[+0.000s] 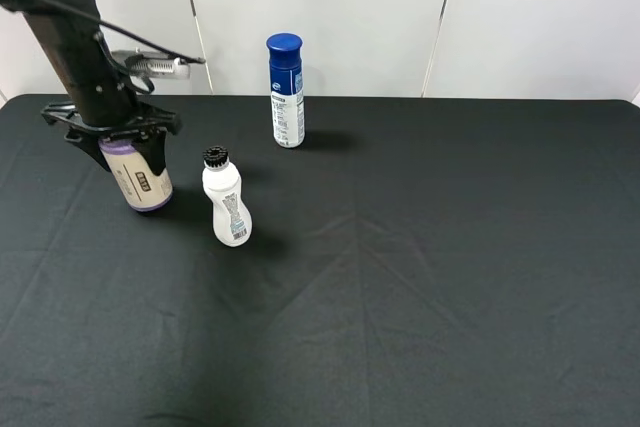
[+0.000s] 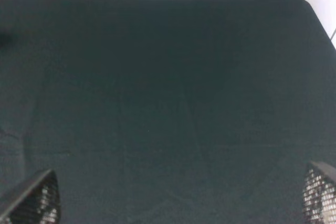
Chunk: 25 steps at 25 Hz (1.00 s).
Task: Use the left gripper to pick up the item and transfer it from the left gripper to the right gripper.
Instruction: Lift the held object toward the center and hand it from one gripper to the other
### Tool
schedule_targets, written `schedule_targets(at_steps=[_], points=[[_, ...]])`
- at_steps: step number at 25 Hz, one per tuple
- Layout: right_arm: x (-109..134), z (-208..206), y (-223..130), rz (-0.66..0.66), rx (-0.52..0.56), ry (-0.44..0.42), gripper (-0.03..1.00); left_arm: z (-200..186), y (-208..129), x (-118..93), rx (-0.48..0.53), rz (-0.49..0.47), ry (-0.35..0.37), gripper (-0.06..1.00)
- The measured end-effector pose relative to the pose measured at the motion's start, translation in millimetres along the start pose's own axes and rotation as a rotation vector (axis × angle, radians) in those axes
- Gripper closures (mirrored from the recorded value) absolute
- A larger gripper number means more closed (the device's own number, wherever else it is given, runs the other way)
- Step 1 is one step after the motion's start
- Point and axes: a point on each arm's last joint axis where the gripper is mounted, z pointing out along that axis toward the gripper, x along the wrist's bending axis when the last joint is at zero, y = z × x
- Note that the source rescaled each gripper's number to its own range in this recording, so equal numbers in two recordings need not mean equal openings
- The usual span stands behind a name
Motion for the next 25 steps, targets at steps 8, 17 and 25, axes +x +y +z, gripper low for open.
schedule_targets(at_steps=[8, 17, 25], points=[[0.0, 0.0, 0.0, 0.0, 0.0, 0.0, -0.03, -28.5, 7.9, -1.2, 0.037, 0.003, -0.002, 0.94], [0.0, 0.0, 0.0, 0.0, 0.0, 0.0, -0.03, -49.3, 10.9, -1.9, 0.051, 0.005, -0.002, 0.94], [0.0, 0.0, 0.0, 0.0, 0.0, 0.0, -0.03, -94.6, -3.4, -2.5, -0.068, 0.009, -0.005, 0.94]])
